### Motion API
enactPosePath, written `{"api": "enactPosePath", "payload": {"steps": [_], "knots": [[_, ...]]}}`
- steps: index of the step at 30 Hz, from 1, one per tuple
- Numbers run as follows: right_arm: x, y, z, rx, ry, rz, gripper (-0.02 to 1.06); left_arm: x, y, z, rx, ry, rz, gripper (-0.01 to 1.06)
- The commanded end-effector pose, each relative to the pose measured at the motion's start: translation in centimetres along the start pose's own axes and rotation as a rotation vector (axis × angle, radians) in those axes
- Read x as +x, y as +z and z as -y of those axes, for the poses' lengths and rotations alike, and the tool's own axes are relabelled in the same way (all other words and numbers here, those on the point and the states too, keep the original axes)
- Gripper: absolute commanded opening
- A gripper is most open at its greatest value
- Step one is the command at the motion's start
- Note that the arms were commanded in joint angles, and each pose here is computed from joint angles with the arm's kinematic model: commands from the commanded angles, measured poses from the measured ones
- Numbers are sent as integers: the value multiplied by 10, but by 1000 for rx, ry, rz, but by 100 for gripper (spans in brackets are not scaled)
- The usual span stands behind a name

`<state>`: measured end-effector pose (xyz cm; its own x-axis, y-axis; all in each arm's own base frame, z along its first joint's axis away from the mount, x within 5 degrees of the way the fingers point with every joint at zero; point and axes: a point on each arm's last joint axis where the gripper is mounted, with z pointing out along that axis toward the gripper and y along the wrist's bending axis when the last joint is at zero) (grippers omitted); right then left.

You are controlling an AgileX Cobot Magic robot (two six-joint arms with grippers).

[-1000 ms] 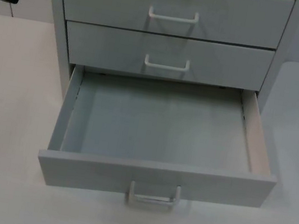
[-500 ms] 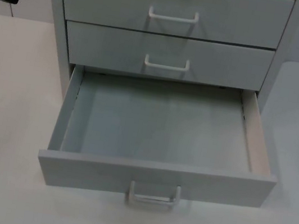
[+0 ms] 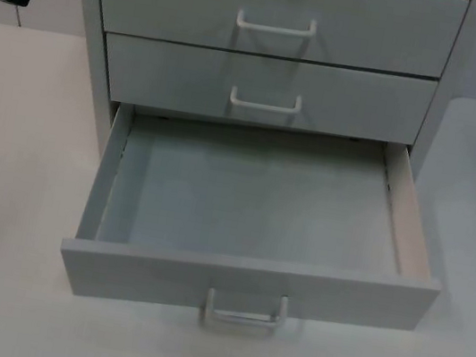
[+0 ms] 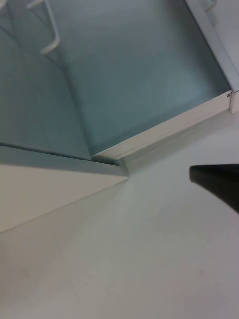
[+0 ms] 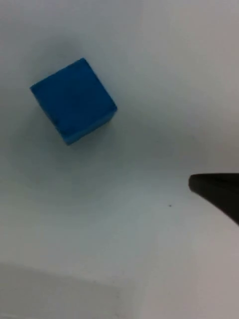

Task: Open the drawer with the left hand, place the block into the drawer with the right hand, then close the drawer with the left hand.

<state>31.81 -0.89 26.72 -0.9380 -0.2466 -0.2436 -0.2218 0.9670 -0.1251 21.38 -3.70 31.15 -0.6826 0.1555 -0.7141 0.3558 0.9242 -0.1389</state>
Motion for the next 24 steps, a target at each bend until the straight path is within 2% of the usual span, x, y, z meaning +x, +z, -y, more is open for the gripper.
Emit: {"api": "enactPosePath", "payload": {"steps": [1,5,6,9,11,16,24], "knots": [[-13,8,6,-3,-80,-35,105,2,-1,2,5,5,-3,105],[-38,29,11,-20,-221,-69,105,2,-1,2,4,7,-3,105],[-38,29,11,-20,-221,-69,105,2,-1,2,4,7,-3,105],[-51,50,13,-40,-308,-94,105,2,-1,2,3,8,-4,105],[-53,58,13,-49,-332,-110,105,2,-1,2,3,8,-4,105],[-53,102,10,-99,-452,-190,105,2,-1,2,0,7,-5,105],[-53,148,8,-112,-506,-225,105,2,-1,2,0,7,-5,105]]}}
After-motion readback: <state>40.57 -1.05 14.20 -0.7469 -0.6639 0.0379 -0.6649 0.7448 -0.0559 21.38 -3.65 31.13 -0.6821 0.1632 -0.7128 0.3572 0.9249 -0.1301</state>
